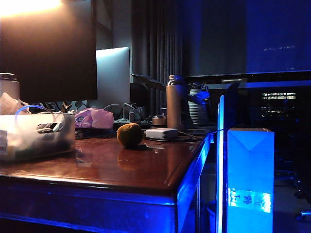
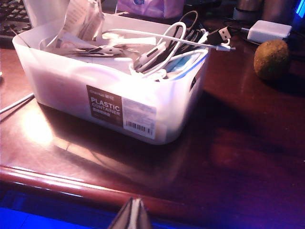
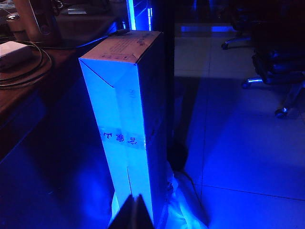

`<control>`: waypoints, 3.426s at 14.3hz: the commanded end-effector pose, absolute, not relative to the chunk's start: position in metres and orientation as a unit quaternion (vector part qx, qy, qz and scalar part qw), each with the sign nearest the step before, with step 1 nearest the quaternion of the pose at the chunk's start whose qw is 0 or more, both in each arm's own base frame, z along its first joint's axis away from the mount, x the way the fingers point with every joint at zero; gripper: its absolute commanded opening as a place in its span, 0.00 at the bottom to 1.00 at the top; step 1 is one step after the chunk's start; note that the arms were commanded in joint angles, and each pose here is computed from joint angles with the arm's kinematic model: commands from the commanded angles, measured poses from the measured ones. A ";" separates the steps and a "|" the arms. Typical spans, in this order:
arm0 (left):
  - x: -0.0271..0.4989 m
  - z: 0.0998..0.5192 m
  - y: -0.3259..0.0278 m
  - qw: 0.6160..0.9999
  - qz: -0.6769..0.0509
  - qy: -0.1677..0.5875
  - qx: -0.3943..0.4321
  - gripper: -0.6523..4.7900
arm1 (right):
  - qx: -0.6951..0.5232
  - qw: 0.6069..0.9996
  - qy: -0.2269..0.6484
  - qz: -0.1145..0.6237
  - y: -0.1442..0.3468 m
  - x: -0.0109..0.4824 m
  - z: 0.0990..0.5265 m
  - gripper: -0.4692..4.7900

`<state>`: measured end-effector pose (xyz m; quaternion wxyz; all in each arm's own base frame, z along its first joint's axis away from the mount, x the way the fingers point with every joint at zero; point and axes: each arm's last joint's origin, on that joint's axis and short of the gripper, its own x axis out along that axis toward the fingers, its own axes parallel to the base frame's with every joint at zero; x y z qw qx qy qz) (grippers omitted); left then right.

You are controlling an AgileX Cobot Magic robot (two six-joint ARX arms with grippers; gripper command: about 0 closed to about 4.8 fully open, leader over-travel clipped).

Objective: Pick up the kiwi and place it into the translucent box.

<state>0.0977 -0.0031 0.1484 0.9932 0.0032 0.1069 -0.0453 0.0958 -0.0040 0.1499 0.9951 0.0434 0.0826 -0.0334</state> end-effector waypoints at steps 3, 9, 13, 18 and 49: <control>0.098 0.145 -0.003 0.992 -0.044 0.117 0.007 0.12 | 0.045 0.995 0.082 -0.032 -0.004 0.096 0.149 0.09; 0.087 0.219 -0.001 0.991 -0.004 0.002 -0.131 0.11 | 0.135 0.990 -0.027 -0.022 -0.003 0.092 0.187 0.09; 0.104 0.337 0.002 0.998 0.048 0.003 -0.049 0.11 | 0.156 0.985 -0.068 -0.018 -0.003 0.085 0.240 0.09; 0.175 0.458 -0.007 0.963 -0.119 0.239 0.022 0.11 | 0.063 0.993 0.033 0.091 0.002 0.160 0.317 0.09; 0.189 0.469 -0.015 0.937 -0.209 0.280 -0.010 0.11 | 0.114 0.924 0.270 0.247 0.291 0.441 0.165 1.00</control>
